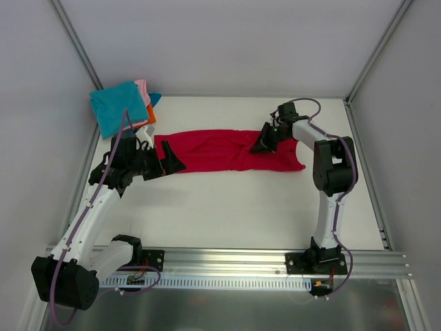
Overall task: Fold and stack the t-shirts
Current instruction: Fold the other side of the tshirt into a rectangle
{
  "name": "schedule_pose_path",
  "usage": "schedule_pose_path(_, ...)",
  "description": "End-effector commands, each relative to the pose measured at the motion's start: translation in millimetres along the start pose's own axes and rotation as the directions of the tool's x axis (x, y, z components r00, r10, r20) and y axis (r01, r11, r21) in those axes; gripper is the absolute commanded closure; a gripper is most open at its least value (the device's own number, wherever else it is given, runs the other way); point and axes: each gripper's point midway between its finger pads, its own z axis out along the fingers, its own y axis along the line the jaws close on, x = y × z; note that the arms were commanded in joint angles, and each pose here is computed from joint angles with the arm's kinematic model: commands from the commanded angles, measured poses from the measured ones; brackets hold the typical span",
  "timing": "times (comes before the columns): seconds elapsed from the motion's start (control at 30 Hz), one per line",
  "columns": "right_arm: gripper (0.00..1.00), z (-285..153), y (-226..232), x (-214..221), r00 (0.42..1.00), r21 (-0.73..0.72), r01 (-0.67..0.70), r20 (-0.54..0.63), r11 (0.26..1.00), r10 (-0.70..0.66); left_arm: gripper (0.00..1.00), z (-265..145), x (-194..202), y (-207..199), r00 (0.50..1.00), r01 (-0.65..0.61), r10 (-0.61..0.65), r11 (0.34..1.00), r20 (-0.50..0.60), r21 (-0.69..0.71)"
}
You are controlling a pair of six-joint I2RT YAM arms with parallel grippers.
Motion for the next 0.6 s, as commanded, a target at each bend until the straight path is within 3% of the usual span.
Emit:
schedule_pose_path(0.0, 0.77, -8, 3, -4, 1.000, 0.006, 0.014, 0.019, 1.000, -0.014, 0.01, -2, 4, 1, 1.000, -0.018, 0.018, 1.000, -0.006, -0.003)
schedule_pose_path(0.07, 0.62, -11, 0, -2, 0.999, 0.028, 0.023, 0.023, 0.999, -0.024, 0.01, -1, 5, 2, 1.000, -0.014, 0.013, 1.000, -0.009, -0.010)
schedule_pose_path(0.13, 0.57, -14, -5, -3, 0.999, 0.055, 0.029, 0.032, 0.998, -0.031, 0.01, -1, 5, 2, 1.000, -0.014, 0.013, 1.000, -0.010, -0.007)
schedule_pose_path(0.57, 0.60, -23, -23, -23, 0.999, 0.059, -0.005, 0.047, 0.998, 0.002, 0.01, -2, 9, 9, 1.000, -0.021, 0.020, 0.999, -0.014, -0.036)
